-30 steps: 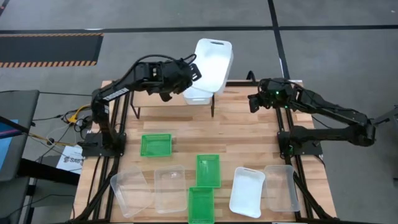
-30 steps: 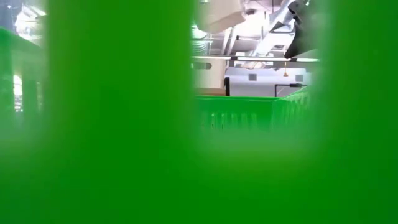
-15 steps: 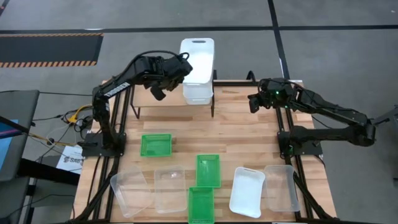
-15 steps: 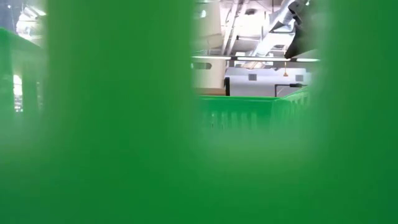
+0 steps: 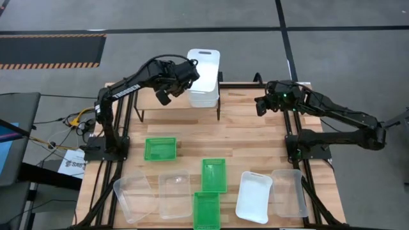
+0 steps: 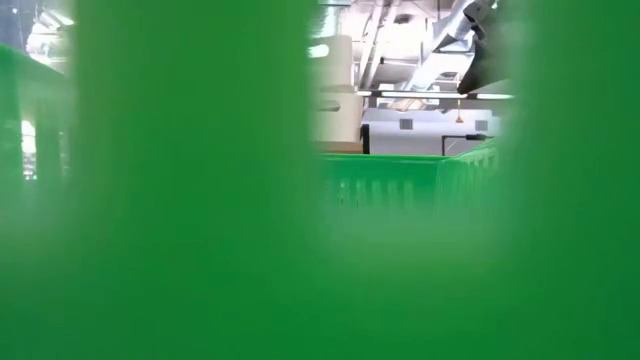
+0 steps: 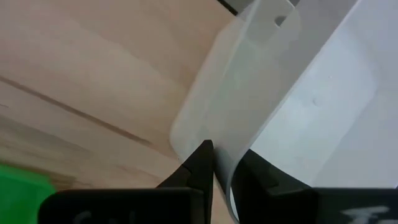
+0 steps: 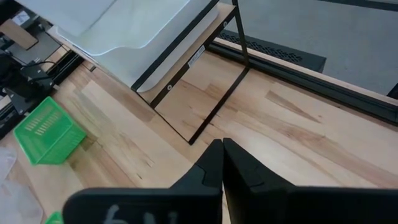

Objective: Stack baskets on shelf by color
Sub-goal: Stack the top white bin on top of the white bin on the shelf

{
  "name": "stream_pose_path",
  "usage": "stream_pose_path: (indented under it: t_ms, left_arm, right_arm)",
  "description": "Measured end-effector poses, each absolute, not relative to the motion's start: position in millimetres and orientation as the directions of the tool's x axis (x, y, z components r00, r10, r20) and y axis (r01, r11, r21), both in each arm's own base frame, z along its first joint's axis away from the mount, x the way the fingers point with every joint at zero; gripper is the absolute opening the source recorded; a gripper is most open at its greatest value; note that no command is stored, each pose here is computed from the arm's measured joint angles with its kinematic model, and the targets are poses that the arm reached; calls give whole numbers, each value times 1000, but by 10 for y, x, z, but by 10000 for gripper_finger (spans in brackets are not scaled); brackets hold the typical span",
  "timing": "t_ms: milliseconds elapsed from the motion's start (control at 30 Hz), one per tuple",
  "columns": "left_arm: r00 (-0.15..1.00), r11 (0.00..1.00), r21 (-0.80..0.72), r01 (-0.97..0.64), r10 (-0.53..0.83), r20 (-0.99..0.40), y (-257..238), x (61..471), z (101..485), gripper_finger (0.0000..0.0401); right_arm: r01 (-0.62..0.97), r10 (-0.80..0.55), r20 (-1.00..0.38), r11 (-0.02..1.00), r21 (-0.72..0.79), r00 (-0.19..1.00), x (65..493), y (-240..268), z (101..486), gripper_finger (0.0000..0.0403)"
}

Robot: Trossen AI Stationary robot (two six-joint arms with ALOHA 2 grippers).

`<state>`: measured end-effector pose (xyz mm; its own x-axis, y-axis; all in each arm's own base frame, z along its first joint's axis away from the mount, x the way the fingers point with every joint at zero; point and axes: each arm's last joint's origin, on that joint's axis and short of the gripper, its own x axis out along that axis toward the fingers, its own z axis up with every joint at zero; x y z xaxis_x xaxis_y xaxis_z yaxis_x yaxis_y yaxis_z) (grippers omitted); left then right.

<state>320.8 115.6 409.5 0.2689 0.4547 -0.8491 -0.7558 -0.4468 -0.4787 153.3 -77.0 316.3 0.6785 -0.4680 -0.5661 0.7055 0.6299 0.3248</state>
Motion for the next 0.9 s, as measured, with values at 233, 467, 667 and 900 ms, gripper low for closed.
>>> stream_pose_path:
  t_ms: [233, 467, 667, 900]
  left_arm:
    - [332, -412, -524, -745, 453, -828, 1145, 3287, 4096, 29]
    - [322, -429, -520, -738, 454, -831, 1123, 3284, 4091, 29]
    - [313, -433, -523, -734, 468, -826, 1126, 3280, 4091, 29]
    - [284, -456, -498, -737, 460, -841, 1119, 3255, 4071, 29]
  right_arm:
    - [701, -463, -566, 635, 325, 682, 1538, -760, 3163, 18]
    - [700, -463, -566, 639, 319, 682, 1538, -760, 3163, 23]
    - [699, -463, -567, 642, 317, 682, 1538, -759, 3163, 18]
    - [699, -463, -567, 642, 316, 682, 1538, -760, 3163, 20]
